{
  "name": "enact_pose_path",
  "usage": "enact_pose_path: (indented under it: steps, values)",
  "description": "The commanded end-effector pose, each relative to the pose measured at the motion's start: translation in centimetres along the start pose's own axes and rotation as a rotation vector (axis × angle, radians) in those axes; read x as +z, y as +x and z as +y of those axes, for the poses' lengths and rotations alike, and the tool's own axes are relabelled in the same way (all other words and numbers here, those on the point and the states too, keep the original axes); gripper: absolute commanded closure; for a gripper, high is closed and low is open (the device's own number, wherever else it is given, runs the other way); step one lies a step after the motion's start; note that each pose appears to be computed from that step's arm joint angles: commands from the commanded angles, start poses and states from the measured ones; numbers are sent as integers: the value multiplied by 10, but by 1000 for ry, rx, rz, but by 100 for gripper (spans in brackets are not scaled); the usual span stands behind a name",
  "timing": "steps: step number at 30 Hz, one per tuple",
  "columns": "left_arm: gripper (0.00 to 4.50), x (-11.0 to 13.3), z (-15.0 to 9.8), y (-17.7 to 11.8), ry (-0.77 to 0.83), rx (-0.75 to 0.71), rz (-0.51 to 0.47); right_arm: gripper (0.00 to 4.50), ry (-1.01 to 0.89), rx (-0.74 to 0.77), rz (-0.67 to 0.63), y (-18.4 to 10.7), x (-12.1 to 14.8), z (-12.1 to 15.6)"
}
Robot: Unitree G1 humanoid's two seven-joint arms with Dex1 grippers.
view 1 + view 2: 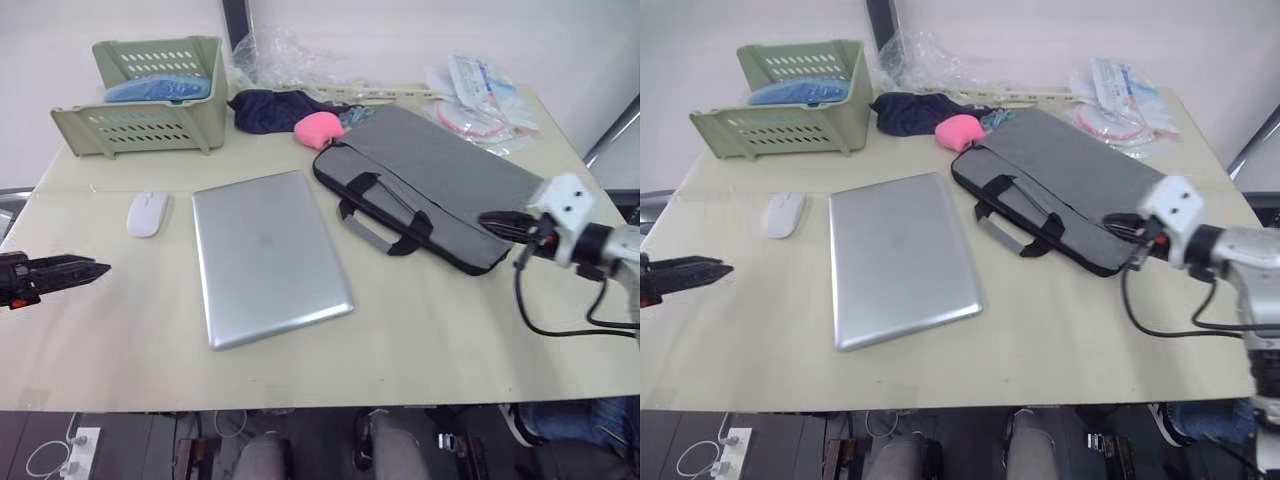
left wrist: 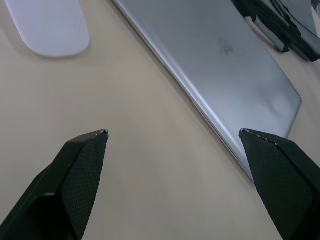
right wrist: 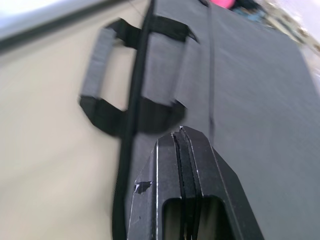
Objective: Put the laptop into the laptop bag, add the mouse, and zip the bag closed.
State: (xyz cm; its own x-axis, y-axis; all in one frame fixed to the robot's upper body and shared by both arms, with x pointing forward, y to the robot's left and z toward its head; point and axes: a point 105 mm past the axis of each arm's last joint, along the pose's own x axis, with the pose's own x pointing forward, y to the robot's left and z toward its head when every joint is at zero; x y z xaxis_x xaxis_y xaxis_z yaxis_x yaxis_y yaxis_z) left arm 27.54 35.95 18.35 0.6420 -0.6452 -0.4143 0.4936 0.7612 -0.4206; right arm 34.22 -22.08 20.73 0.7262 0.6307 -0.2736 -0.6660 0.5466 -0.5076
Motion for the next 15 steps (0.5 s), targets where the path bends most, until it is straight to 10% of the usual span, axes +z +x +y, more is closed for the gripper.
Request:
enact_pose_path:
  steps: [1,15]
  values:
    - [0,11,-11,6,-64,-30,3,437,-65,19,-15,10,18,3]
    - [0,4,-18,71,-365,-144,46,437,-142,129,56,91,28,29]
